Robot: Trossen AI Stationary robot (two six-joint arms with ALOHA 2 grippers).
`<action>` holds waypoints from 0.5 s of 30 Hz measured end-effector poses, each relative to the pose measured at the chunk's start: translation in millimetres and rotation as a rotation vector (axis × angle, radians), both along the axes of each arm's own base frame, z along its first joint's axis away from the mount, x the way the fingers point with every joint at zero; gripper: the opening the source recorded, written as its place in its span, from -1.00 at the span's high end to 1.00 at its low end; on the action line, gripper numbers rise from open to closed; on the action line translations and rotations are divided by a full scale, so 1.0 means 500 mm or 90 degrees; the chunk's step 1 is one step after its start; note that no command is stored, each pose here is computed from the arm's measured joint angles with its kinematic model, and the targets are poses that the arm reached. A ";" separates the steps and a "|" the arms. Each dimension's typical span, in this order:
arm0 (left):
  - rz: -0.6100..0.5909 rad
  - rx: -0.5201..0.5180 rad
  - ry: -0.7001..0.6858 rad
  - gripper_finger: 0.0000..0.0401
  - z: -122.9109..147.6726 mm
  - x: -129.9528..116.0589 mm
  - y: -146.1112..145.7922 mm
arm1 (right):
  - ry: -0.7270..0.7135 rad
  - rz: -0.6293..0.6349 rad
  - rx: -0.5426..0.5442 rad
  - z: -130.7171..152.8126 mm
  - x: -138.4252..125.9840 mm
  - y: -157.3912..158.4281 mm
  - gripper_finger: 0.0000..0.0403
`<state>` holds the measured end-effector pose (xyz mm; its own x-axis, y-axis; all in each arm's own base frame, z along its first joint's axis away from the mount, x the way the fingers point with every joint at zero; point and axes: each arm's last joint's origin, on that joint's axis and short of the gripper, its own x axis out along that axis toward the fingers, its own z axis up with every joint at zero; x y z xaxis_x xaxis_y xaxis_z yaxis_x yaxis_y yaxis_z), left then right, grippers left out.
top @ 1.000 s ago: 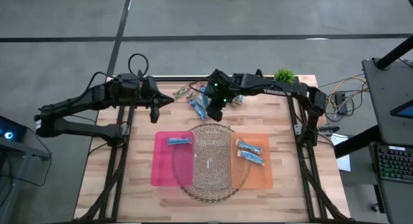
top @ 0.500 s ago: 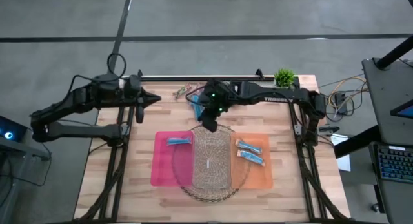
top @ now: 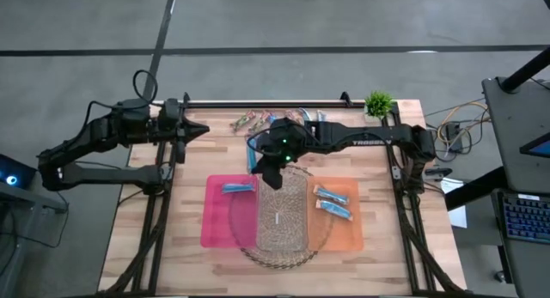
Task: Pick and place Granola Bars by type
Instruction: Put the red granola bar into the pink bin
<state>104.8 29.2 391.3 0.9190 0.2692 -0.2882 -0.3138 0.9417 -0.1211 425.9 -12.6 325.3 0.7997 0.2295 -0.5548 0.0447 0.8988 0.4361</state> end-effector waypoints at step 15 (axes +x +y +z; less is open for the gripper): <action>-0.005 0.017 0.005 1.00 0.000 0.000 0.000 | -0.026 0.036 0.076 -0.044 0.093 0.066 0.91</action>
